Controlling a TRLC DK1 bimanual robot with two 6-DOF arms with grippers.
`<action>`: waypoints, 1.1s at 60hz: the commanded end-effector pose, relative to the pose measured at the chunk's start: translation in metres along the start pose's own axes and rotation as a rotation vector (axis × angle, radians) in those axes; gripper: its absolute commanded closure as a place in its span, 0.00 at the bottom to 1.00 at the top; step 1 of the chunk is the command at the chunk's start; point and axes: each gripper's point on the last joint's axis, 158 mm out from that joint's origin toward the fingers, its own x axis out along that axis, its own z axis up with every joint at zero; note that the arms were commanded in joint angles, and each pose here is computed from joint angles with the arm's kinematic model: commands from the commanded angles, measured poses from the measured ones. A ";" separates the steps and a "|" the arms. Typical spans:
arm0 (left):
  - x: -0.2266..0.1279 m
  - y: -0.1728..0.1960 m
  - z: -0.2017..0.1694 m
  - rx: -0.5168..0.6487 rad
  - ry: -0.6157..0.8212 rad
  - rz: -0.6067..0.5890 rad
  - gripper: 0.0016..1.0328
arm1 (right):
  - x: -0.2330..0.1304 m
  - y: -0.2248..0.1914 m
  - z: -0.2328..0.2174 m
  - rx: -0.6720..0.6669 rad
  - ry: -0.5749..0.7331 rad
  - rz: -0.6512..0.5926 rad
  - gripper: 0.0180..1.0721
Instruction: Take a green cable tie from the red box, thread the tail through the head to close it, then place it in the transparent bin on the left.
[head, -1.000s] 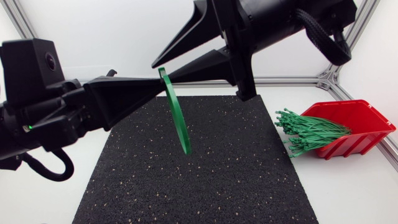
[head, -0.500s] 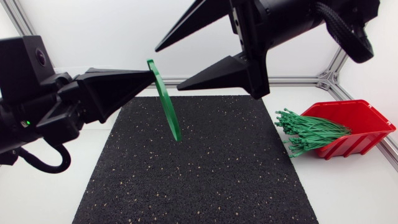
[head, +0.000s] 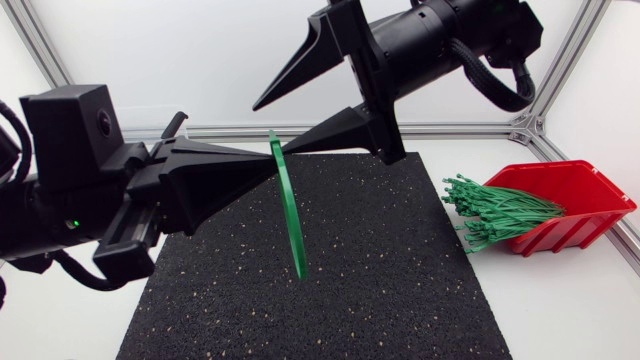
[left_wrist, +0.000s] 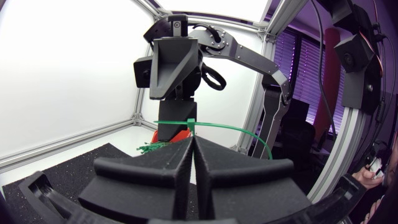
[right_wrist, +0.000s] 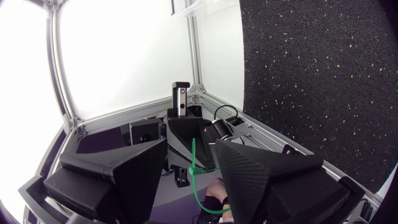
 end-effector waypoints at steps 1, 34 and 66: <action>0.003 -0.003 -0.007 0.013 0.017 -0.020 0.97 | 0.001 0.012 -0.006 -0.051 0.006 0.012 0.50; 0.004 -0.003 -0.003 0.023 0.008 -0.018 0.97 | -0.007 0.003 -0.008 -0.055 -0.027 -0.001 0.81; 0.003 -0.008 -0.003 0.027 0.007 -0.031 0.97 | -0.006 -0.001 -0.005 -0.084 -0.073 -0.037 0.94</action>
